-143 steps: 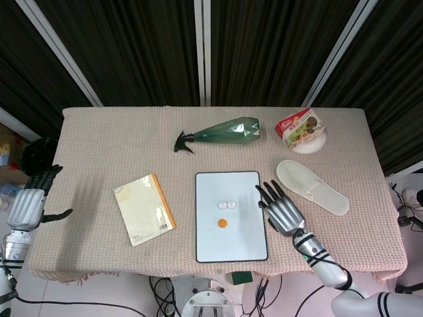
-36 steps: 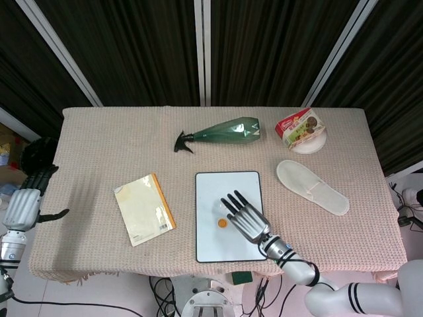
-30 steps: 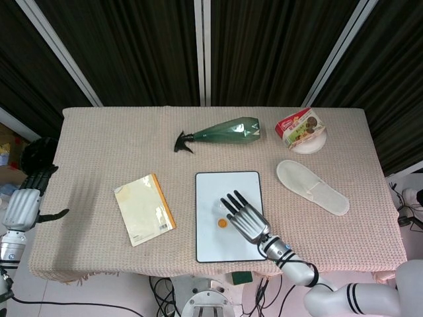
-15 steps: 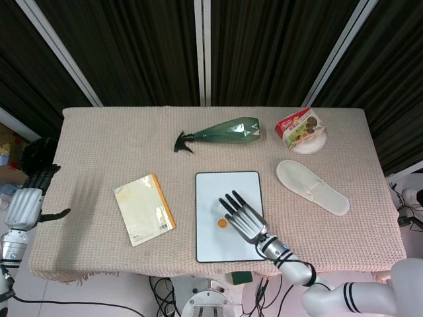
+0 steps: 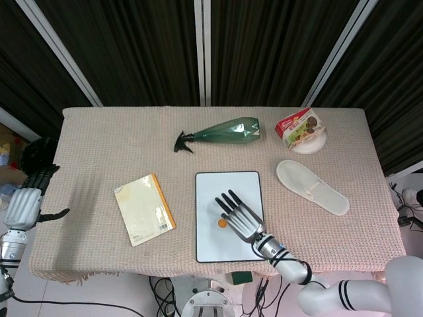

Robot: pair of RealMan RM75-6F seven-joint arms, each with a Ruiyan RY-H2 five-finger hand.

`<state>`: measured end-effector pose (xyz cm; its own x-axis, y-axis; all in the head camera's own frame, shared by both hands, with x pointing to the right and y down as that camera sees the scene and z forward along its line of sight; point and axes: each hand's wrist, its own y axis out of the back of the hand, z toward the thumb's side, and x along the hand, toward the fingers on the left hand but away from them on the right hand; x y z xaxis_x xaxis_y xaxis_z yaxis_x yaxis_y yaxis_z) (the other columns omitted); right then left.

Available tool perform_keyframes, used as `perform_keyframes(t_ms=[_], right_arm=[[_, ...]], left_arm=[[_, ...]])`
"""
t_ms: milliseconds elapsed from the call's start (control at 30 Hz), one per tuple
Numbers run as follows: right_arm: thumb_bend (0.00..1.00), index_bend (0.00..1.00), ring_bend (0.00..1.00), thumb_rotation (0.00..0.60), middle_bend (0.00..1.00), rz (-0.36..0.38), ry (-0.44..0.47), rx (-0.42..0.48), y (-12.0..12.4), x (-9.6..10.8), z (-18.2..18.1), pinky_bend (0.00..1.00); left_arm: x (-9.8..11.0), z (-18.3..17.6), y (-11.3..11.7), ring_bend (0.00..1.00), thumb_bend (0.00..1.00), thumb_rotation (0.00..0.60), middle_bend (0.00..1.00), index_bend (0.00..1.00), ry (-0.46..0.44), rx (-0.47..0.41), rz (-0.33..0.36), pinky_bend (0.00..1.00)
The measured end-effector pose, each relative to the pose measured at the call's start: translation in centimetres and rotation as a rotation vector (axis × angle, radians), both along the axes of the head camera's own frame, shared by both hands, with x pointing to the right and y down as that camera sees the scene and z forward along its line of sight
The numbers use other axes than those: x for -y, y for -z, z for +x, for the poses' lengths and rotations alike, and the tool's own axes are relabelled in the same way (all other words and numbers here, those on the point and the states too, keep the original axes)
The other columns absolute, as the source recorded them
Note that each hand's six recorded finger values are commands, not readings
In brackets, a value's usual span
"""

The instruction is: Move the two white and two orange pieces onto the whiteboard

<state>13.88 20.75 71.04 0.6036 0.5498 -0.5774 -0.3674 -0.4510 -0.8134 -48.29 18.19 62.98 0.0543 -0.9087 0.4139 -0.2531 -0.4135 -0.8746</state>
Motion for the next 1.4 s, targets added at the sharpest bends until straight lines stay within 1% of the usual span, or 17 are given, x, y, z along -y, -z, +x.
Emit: perform_keyframes(t_ms=[700, 900, 1100, 1167, 1267, 1400], right_arm=[[0.33, 0.58, 0.0, 0.6, 0.02, -0.004, 0.014, 0.0, -0.14, -0.06, -0.54, 0.0], [0.32, 0.53, 0.0, 0.6, 0.01, -0.009, 0.017, -0.006, -0.09, -0.08, -0.44, 0.0], [0.29, 0.47, 0.0, 0.6, 0.01, -0.009, 0.017, -0.005, 0.13, -0.05, -0.31, 0.0], [0.28, 0.46, 0.0, 0.6, 0.01, -0.008, 0.016, -0.003, 0.19, 0.0, -0.29, 0.0], [0.24, 0.44, 0.0, 0.6, 0.01, -0.009, 0.015, 0.0, 0.26, 0.03, -0.27, 0.0], [0.24, 0.44, 0.0, 0.6, 0.01, -0.007, 0.013, 0.003, 0.35, 0.05, -0.21, 0.0]], left_arm=[[-0.21, -0.32, -0.2, 0.08, 0.06, 0.593, 0.08, 0.09, 0.007, 0.003, -0.01, 0.13], [-0.16, -0.29, -0.13, 0.08, 0.07, 0.594, 0.08, 0.09, 0.006, 0.003, -0.007, 0.13], [-0.17, -0.26, -0.14, 0.08, 0.06, 0.591, 0.08, 0.09, 0.004, 0.004, -0.008, 0.13], [-0.16, -0.25, -0.11, 0.08, 0.07, 0.593, 0.08, 0.09, 0.004, 0.004, -0.007, 0.13], [-0.15, -0.22, -0.09, 0.08, 0.06, 0.591, 0.08, 0.08, 0.004, 0.005, -0.006, 0.13], [-0.2, -0.19, -0.14, 0.08, 0.06, 0.593, 0.08, 0.09, 0.003, 0.005, -0.009, 0.13]])
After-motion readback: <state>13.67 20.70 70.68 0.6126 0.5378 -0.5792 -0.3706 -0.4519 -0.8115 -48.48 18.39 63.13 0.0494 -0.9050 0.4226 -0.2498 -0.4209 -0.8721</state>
